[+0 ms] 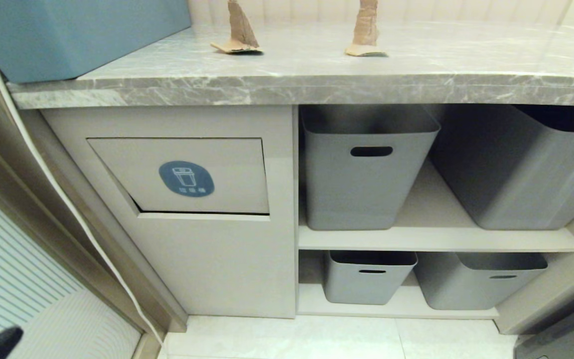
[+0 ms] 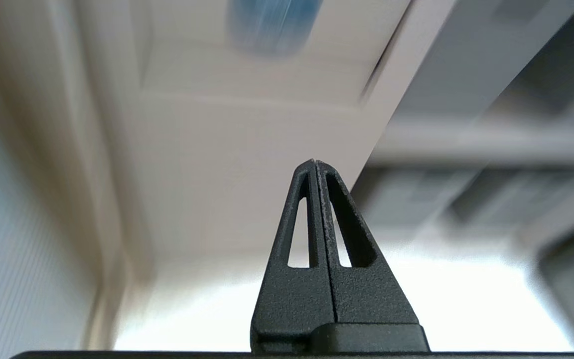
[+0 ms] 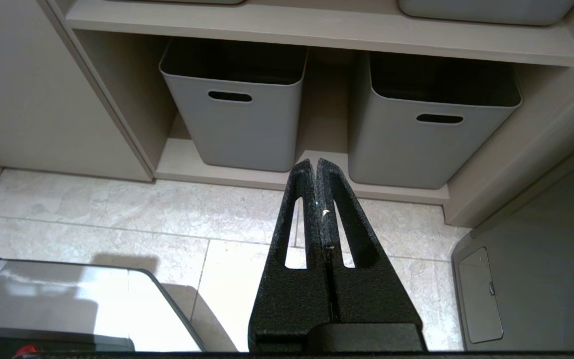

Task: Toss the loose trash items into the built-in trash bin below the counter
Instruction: Pick up the garbage

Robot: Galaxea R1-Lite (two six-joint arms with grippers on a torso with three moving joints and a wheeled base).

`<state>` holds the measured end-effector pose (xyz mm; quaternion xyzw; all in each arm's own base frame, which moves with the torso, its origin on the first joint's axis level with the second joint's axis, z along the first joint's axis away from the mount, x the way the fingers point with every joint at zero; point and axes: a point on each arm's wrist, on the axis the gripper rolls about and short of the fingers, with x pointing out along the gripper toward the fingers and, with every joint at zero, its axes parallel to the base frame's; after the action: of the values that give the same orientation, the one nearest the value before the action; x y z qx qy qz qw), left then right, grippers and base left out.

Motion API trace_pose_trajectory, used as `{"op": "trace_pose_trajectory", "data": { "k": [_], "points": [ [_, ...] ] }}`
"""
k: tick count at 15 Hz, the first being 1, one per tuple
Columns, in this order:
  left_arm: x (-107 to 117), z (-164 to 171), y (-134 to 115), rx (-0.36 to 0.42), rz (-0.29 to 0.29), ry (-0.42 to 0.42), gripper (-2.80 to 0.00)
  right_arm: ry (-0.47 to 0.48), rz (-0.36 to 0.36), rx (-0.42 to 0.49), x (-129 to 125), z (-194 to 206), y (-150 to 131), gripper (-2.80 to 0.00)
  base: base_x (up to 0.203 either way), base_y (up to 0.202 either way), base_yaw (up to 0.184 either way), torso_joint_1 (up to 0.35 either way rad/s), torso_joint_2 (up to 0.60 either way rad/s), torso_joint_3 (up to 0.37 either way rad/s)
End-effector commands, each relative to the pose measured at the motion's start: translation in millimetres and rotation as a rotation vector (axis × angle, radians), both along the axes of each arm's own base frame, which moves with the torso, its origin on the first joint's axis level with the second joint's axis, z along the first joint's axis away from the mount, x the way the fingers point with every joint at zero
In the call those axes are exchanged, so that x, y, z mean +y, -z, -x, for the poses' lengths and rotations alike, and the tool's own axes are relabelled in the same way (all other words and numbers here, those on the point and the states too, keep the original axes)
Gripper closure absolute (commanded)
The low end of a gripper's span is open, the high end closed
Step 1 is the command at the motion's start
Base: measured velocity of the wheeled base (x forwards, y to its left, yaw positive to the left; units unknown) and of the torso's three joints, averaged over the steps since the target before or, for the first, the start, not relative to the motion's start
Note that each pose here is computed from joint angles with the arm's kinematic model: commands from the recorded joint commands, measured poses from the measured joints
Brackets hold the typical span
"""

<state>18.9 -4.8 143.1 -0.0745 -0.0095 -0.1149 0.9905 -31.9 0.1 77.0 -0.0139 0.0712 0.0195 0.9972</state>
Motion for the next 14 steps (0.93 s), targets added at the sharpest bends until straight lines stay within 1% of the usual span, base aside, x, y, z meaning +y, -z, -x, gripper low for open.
{"op": "trace_pose_trajectory", "data": {
  "k": [1,2,3,4,5,7,8,9,10,11,14],
  "points": [
    [3.8,16.3,46.5,0.133,-0.02,-0.098,0.0,-0.001,0.0,0.003,0.0,-0.1,0.1,0.0,0.0,0.0,0.0,0.0,0.0,0.0],
    [4.6,17.2,53.9,0.208,-0.031,-0.128,0.0,-0.002,0.003,0.003,0.0,-0.1,0.1,0.0,0.0,0.0,0.0,0.0,0.0,0.0],
    [4.9,18.5,60.0,0.273,-0.042,-0.136,0.0,-0.002,0.002,0.003,0.0,-0.1,0.1,0.0,0.0,0.0,0.0,0.0,0.0,0.0],
    [5.0,19.0,61.0,0.297,-0.047,-0.138,0.0,-0.002,0.002,0.003,0.0,-0.1,0.1,0.0,0.0,0.0,0.0,0.0,0.0,0.0],
    [5.0,19.1,60.8,0.293,-0.05,-0.141,0.0,-0.002,0.002,0.003,0.0,-0.1,0.1,0.0,0.0,0.0,0.0,0.0,0.0,0.0],
    [5.0,18.5,60.8,0.298,-0.073,-0.189,0.0,-0.002,0.002,0.003,0.0,-0.1,0.1,0.0,0.0,0.0,0.0,0.0,0.0,0.0],
    [5.0,19.4,60.8,0.282,-0.12,-0.214,0.0,-0.002,0.002,0.003,0.0,-0.1,0.1,0.0,0.0,0.0,0.0,0.0,0.0,0.0],
    [4.9,22.6,62.2,0.246,-0.18,-0.22,0.0,-0.002,0.002,0.003,0.0,-0.1,0.1,0.0,0.0,0.0,0.0,0.0,0.0,0.0],
    [4.6,27.3,63.7,0.194,-0.235,-0.213,0.0,-0.001,0.0,0.003,0.0,-0.1,0.1,0.0,0.0,0.0,0.0,0.0,0.0,0.0],
    [4.2,30.2,65.0,0.159,-0.272,-0.196,0.0,-0.001,0.0,0.003,0.0,-0.1,0.1,0.0,0.0,0.0,0.0,0.0,0.0,0.0],
    [4.0,40.8,67.7,0.026,-0.249,-0.194,0.0,-0.001,0.0,0.003,0.0,-0.1,0.1,0.0,0.0,0.0,0.0,0.0,0.0,0.0]
  ]
}}
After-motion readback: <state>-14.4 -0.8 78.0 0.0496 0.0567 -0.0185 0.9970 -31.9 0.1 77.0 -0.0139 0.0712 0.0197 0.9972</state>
